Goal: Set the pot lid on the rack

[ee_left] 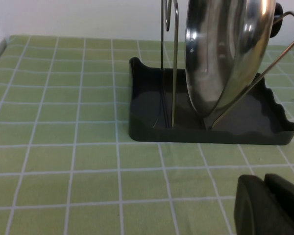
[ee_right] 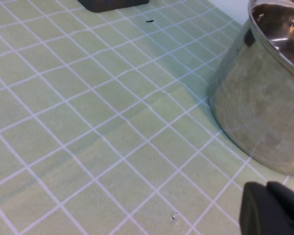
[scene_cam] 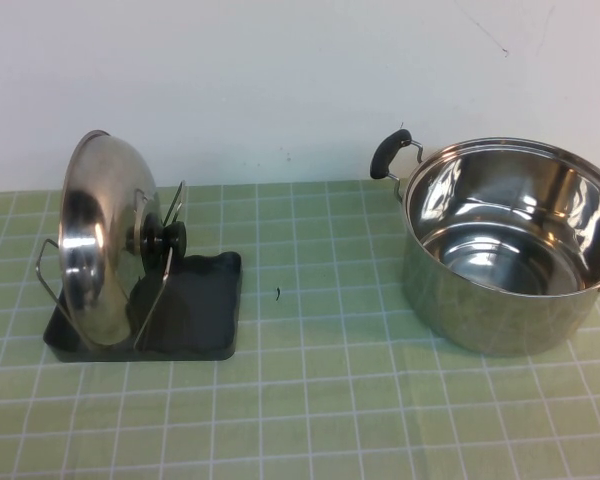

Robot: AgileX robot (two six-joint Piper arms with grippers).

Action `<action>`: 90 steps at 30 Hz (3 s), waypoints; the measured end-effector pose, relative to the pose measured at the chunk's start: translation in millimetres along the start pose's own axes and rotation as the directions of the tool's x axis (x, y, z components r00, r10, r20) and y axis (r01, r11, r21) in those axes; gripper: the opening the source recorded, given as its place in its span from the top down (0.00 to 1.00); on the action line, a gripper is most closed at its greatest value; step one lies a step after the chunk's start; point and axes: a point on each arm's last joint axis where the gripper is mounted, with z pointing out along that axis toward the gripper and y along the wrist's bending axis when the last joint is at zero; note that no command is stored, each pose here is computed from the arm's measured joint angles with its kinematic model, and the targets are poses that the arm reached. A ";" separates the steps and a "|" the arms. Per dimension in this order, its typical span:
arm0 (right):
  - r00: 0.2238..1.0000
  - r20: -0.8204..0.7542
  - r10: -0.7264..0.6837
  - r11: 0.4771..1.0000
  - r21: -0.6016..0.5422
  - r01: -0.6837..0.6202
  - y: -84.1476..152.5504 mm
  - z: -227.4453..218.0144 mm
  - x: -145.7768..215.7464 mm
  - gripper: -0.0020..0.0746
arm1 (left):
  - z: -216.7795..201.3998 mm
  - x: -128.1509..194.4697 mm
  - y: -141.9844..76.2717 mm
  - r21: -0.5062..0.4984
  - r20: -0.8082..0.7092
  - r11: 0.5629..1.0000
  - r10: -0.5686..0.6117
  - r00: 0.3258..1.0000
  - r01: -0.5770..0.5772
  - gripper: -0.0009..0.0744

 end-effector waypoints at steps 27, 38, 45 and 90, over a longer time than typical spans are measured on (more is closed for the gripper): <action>1.000 0.000 0.000 1.000 0.000 0.000 0.0 0.0 0.0 0.98 | -0.1 0.0 2.9 -0.047 0.001 0.998 0.040 0.999 -0.040 0.99; 1.000 0.000 0.000 1.000 0.000 0.000 0.0 0.0 0.0 0.98 | -0.1 0.2 2.9 -0.047 -0.001 0.998 0.043 0.999 -0.043 0.99; 1.000 0.000 0.000 1.000 0.000 0.000 0.0 0.0 0.0 0.98 | -0.1 0.2 2.9 -0.047 -0.001 0.998 0.043 0.999 -0.043 0.99; 0.955 -0.035 0.294 0.802 0.553 -0.227 -8.8 3.0 48.0 0.98 | -0.1 0.4 3.0 -0.049 -0.004 0.998 0.049 0.999 -0.049 0.99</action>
